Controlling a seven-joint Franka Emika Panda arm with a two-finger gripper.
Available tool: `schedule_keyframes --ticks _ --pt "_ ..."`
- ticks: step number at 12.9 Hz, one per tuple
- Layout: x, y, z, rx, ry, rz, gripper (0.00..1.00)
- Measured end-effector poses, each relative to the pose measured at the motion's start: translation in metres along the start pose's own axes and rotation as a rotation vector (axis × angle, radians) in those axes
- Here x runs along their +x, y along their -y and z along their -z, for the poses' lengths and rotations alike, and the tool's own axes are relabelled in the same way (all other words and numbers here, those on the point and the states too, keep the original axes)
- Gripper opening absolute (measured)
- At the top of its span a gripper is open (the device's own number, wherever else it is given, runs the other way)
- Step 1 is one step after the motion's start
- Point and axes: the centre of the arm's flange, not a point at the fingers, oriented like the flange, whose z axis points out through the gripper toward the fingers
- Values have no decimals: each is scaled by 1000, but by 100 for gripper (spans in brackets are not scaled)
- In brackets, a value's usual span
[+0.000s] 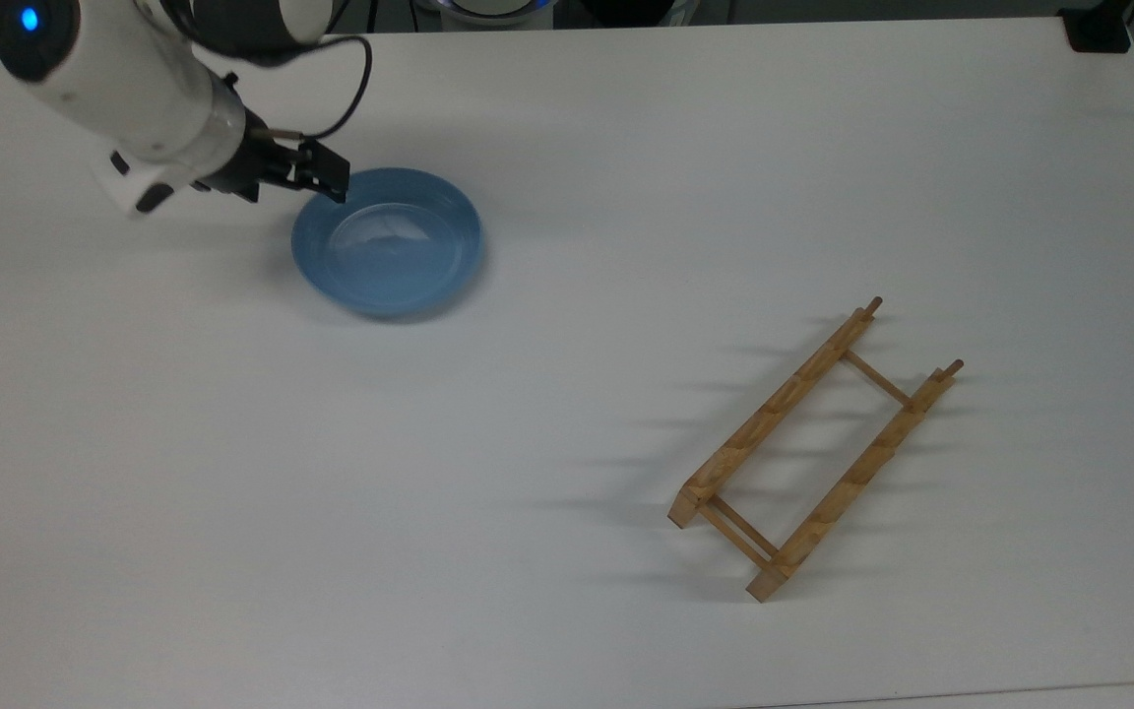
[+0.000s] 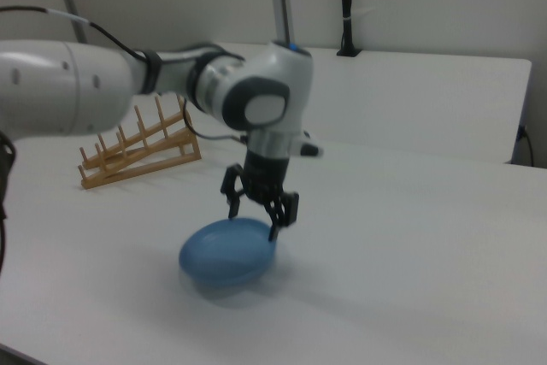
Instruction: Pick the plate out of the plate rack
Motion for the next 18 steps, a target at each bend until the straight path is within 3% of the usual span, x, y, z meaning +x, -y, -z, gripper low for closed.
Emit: schedule_keyframes --ticks 2,5,7,9,13,18 --pt "-16 14 43 -9 -49 13 100" --pt "-69 51 125 -27 -134 49 100" --pt "-102 74 163 -33 -181 18 100" --pt "-119 95 183 -34 -214 -31 100" --pt "-132 163 196 -37 -248 -82 100" --pt "-109 164 205 -93 -394 -46 100"
